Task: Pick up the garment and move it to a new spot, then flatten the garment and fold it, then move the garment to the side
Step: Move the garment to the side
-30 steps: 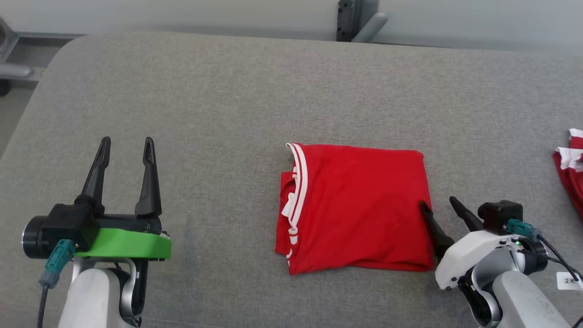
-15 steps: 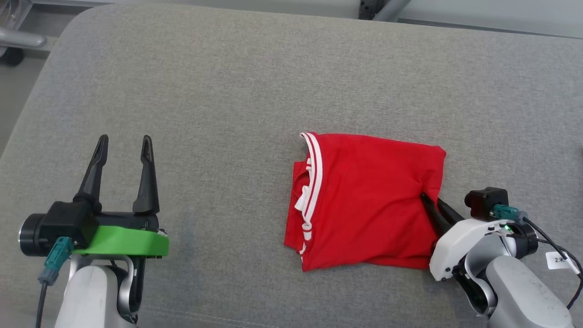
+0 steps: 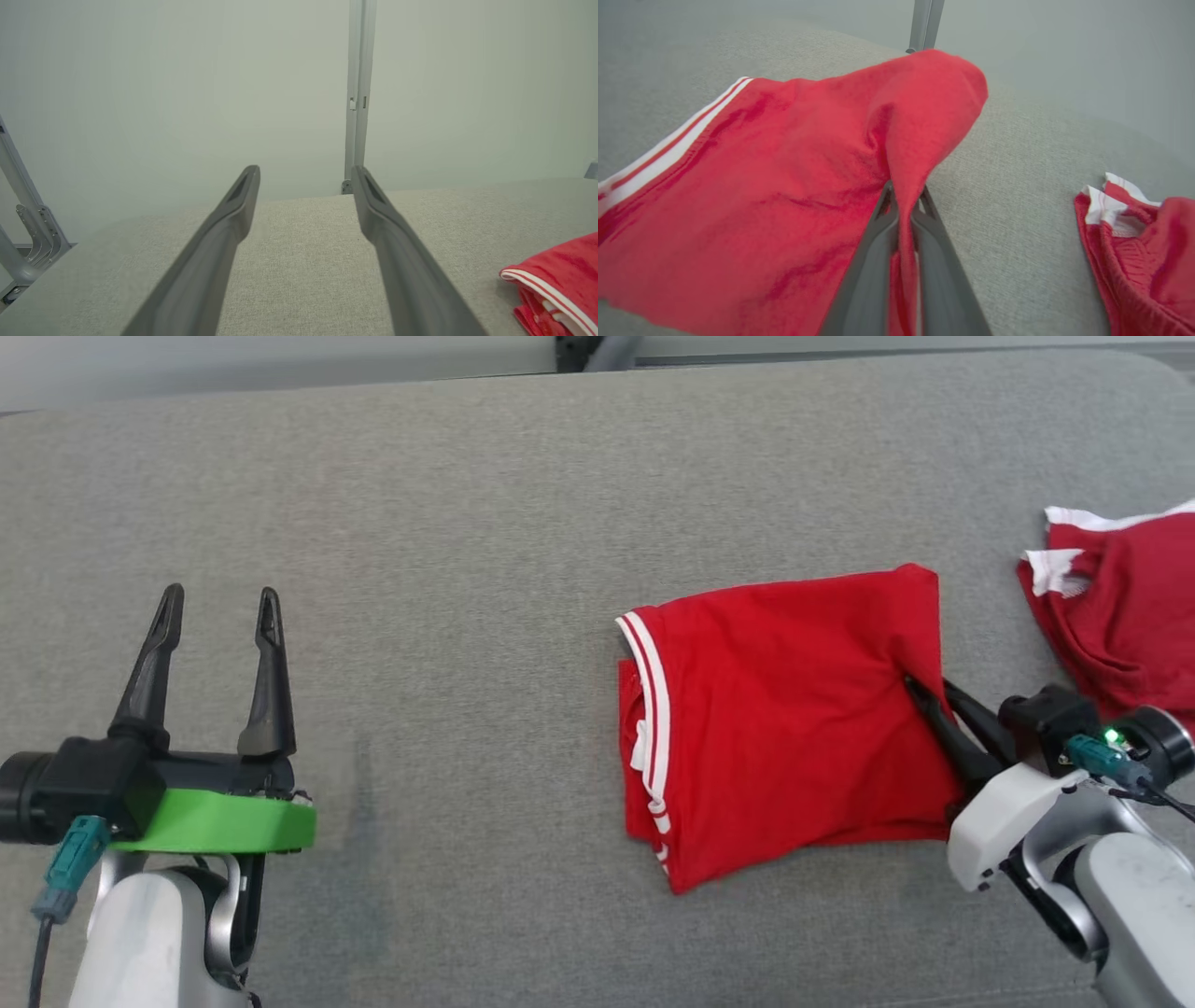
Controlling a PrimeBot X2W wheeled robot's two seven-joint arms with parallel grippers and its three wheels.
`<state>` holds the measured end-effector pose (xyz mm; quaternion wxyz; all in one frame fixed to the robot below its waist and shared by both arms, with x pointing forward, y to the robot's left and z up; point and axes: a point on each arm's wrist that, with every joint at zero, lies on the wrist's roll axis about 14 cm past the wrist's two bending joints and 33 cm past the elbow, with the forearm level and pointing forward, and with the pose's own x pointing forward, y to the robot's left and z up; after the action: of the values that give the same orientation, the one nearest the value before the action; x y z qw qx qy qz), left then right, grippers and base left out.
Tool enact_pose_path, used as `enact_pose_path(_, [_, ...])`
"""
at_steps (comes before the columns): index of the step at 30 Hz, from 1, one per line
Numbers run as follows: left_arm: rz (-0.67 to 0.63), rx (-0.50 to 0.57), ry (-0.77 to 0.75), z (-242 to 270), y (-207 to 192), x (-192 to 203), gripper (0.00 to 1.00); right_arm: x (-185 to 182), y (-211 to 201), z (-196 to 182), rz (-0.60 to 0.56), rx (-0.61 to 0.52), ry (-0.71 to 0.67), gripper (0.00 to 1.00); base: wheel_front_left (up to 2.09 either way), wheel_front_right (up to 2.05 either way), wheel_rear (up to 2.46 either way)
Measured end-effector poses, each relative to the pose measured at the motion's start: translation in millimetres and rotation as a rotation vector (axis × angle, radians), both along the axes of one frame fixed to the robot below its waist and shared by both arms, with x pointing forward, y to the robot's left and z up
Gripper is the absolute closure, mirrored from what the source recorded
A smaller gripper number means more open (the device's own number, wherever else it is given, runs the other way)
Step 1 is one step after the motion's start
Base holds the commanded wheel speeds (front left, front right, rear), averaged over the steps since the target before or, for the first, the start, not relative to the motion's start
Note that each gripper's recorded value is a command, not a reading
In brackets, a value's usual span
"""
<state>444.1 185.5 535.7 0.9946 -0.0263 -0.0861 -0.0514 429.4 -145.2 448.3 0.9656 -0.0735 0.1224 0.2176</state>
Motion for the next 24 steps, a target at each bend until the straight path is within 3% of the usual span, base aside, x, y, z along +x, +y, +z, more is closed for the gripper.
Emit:
enact_pose_path(12, [-0.249, 0.026, -0.025, 1, -86, 56, 0.0, -12, -116, 34, -0.2, -0.235, -0.079, 1.0, 0.0, 0.0, 0.0])
enact_pose_path(19, [-0.367, 0.026, 0.011, -23, -127, 82, 0.0, 25, -145, 58, -0.253, -0.266, -0.16, 1.0, 0.0, 0.0, 0.0])
enact_pose_path(24, [-0.436, 0.008, 0.044, -44, -151, 91, 0.0, 41, -198, 53, -0.387, -0.287, -0.137, 1.0, 0.0, 0.0, 0.0])
